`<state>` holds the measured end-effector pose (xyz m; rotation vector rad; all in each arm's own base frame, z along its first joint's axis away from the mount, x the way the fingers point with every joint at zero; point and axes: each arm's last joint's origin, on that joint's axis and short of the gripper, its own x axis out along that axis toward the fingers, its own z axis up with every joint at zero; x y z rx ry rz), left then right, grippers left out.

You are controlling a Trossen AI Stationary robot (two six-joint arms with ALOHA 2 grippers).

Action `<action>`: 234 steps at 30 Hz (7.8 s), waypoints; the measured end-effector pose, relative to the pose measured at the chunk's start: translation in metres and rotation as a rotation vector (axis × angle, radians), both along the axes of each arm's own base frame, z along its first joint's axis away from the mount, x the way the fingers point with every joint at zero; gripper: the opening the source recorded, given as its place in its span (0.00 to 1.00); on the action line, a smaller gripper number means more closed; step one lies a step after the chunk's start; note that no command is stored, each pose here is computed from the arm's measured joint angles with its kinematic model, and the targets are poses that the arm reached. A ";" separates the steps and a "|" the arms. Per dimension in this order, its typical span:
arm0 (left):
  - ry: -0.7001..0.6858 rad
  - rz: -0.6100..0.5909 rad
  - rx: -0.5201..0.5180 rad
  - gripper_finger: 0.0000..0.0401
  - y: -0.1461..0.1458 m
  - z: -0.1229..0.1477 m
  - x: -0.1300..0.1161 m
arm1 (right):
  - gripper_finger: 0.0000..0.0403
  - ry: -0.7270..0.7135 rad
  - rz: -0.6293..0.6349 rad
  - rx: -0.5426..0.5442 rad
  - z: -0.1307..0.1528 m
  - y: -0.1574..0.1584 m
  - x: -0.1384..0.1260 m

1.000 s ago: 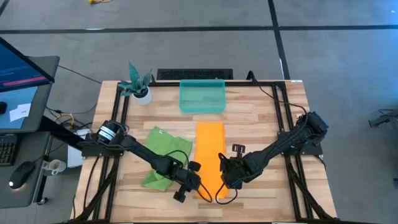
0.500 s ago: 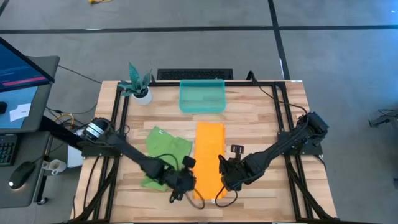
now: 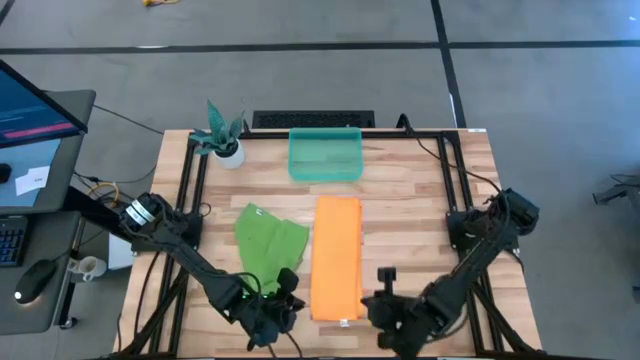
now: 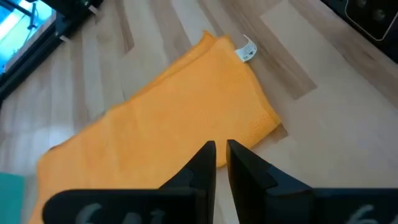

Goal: Roll microfiber towels into tight, uniform cylinder then place into a basket
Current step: Roll the orange microfiber cloth

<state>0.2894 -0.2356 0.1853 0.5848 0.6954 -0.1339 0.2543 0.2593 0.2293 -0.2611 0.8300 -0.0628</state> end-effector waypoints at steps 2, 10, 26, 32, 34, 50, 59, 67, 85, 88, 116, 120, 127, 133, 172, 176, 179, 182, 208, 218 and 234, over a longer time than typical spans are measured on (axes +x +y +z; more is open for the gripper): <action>0.000 0.005 -0.005 0.08 0.000 0.000 0.000 | 0.05 -0.024 0.020 0.025 0.001 0.007 -0.004; 0.007 0.082 -0.095 0.25 0.010 0.000 0.008 | 0.05 -0.051 0.055 0.049 0.000 0.018 -0.006; 0.132 -0.035 -0.221 0.42 0.006 -0.032 0.024 | 0.26 0.100 0.114 0.105 -0.051 0.020 0.027; 0.142 -0.045 -0.248 0.42 0.008 -0.038 0.030 | 0.39 0.175 0.119 0.140 -0.075 0.017 0.041; 0.130 -0.044 -0.253 0.42 0.010 -0.037 0.032 | 0.43 0.212 0.122 0.154 -0.081 0.015 0.044; 0.183 -0.145 -0.354 0.42 0.023 -0.065 0.058 | 0.52 0.347 0.132 0.200 -0.103 0.003 0.056; 0.260 -0.032 -0.359 0.42 0.039 -0.069 0.059 | 0.41 0.366 0.104 0.190 -0.104 -0.002 0.056; 0.232 -0.056 -0.343 0.26 0.039 -0.068 0.061 | 0.16 0.373 0.082 0.175 -0.104 -0.007 0.058; 0.211 -0.019 -0.416 0.01 0.015 -0.055 0.059 | 0.02 0.357 0.119 0.194 -0.090 0.016 0.049; 0.213 0.005 -0.367 0.00 0.004 -0.044 0.057 | 0.03 0.360 0.109 0.195 -0.082 0.022 0.047; 0.055 0.217 0.058 0.00 -0.053 0.041 0.020 | 0.03 0.215 0.059 0.060 0.013 0.059 0.033; 0.023 0.234 0.107 0.00 -0.054 0.044 0.016 | 0.02 0.205 0.041 0.002 0.017 0.056 0.031; 0.050 0.345 0.145 0.00 -0.028 0.032 0.028 | 0.03 0.220 -0.076 -0.134 0.008 0.032 0.037; 0.058 0.459 0.232 0.00 0.006 0.017 0.041 | 0.02 0.296 -0.197 -0.222 -0.017 -0.001 0.048; 0.180 0.568 0.135 0.02 0.111 -0.022 0.092 | 0.03 0.510 -0.463 -0.338 -0.074 -0.105 0.071; 0.188 0.574 0.136 0.07 0.111 -0.023 0.091 | 0.03 0.521 -0.464 -0.337 -0.075 -0.105 0.071; 0.182 0.574 0.132 0.12 0.111 -0.023 0.091 | 0.01 0.517 -0.471 -0.336 -0.075 -0.107 0.072; 0.181 0.579 0.129 0.17 0.111 -0.023 0.091 | 0.02 0.500 -0.482 -0.327 -0.075 -0.111 0.075; 0.186 0.725 0.269 0.21 0.059 -0.023 0.028 | 0.02 0.326 -0.549 -0.332 -0.062 -0.123 0.077; 0.171 0.731 0.264 0.21 0.050 -0.011 0.025 | 0.08 0.349 -0.606 -0.331 -0.074 -0.148 0.080; 0.170 0.733 0.261 0.21 0.050 -0.011 0.025 | 0.40 0.381 -0.609 -0.331 -0.073 -0.153 0.080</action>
